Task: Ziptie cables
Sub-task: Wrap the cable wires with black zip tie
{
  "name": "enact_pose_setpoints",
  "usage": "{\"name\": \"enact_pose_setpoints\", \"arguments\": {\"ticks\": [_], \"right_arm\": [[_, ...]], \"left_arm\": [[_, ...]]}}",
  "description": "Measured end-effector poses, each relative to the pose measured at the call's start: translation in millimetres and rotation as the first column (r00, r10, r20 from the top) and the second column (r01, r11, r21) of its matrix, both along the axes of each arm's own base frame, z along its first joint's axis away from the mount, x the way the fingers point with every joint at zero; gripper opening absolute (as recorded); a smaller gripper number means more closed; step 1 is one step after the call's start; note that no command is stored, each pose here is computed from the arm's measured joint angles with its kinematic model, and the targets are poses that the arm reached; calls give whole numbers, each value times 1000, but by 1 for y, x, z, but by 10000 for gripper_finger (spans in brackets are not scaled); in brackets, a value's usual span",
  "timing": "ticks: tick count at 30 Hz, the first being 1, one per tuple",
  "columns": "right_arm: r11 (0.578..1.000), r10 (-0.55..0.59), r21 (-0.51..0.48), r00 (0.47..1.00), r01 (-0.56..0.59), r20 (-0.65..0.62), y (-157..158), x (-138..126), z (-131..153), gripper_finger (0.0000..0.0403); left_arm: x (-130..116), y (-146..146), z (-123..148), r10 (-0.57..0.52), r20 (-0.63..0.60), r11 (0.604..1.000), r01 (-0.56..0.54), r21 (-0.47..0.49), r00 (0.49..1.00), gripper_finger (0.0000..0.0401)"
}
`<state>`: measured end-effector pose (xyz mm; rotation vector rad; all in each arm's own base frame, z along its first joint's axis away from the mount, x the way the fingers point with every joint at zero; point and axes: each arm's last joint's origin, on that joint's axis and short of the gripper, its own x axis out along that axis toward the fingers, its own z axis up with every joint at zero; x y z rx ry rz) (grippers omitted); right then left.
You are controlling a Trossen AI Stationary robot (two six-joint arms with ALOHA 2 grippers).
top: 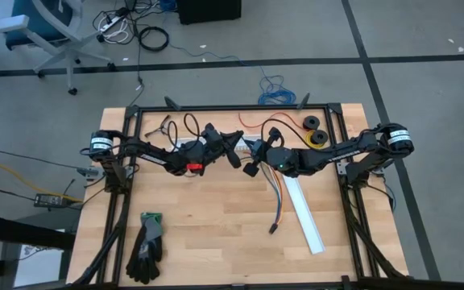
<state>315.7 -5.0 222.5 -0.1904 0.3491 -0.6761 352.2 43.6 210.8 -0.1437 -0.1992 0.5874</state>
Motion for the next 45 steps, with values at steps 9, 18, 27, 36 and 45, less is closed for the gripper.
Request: {"name": "enact_pose_setpoints", "arguments": {"ticks": [9,18,27,36,45], "right_arm": [[1000,8,7,1000,-8,-28,1,-1,-3,0],[999,49,-10,997,-50,-60,12,-1,-4,16],[998,50,-42,993,-54,-107,25,-9,-1,48],[995,-3,-98,990,-11,-140,36,-21,7,48],[996,23,-78,985,-37,-172,38,-29,11,43]], "left_arm": [[1,-1,-1,-31,-31,999,32,26,999,3],[2,6,-6,-120,-27,991,119,-58,992,1],[-2,36,-21,-221,0,918,208,-337,975,1],[-3,39,-23,-290,-15,897,267,-353,957,0],[-3,40,-21,-589,-72,794,559,-239,805,0]]}}
